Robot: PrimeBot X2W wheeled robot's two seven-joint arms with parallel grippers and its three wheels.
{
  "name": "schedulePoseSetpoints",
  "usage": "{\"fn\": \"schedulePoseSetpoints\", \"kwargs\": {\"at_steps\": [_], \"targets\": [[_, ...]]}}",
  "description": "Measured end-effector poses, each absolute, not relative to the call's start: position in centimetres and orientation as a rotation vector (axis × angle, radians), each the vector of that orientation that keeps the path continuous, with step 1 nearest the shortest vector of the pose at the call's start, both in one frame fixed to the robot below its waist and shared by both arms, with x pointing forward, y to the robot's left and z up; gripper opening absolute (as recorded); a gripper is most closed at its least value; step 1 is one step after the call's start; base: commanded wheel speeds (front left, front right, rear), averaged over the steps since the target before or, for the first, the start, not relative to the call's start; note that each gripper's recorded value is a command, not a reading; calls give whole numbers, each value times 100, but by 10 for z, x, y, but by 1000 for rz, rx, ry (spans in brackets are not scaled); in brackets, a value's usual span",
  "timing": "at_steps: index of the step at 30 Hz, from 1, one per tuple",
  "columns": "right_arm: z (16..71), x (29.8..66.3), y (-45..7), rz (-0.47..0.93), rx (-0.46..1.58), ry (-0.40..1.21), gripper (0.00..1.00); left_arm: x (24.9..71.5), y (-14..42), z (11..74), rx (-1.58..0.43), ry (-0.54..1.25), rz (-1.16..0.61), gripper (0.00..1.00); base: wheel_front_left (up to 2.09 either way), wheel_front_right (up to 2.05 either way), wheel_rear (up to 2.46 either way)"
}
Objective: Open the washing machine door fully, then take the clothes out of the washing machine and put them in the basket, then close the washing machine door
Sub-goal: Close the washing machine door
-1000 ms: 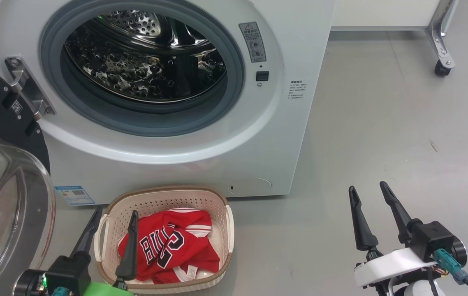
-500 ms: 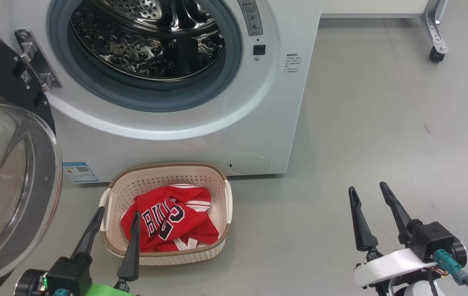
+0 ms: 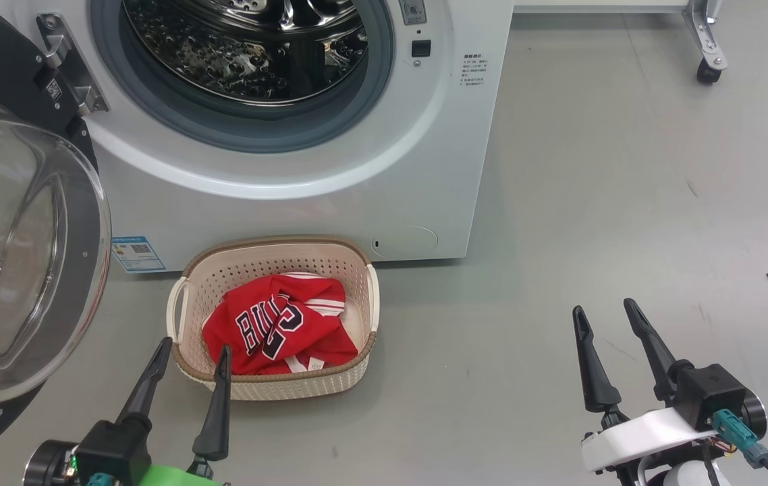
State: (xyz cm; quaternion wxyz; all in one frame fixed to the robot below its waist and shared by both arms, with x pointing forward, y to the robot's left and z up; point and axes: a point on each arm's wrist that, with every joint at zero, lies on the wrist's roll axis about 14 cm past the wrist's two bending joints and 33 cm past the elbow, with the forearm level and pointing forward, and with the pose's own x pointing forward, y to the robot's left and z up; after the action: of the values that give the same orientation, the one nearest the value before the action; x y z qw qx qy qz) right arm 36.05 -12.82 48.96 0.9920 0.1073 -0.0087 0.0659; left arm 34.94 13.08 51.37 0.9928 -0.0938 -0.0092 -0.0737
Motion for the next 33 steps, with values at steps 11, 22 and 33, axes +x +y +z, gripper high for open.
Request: {"fn": "schedulePoseSetpoints", "kwargs": {"at_steps": [11, 22, 33], "targets": [[490, 361, -128, 133, 216, -18, 100, 349, 132, 514, -187, -14, -146, 100, -40, 40, 0], [491, 362, -127, 135, 215, -20, 100, 347, 133, 516, -187, -19, -143, 100, -3, 3, 0], [489, 363, -127, 131, 214, -17, 100, 345, 133, 515, -184, -10, -141, 100, 0, 0, 0]]}}
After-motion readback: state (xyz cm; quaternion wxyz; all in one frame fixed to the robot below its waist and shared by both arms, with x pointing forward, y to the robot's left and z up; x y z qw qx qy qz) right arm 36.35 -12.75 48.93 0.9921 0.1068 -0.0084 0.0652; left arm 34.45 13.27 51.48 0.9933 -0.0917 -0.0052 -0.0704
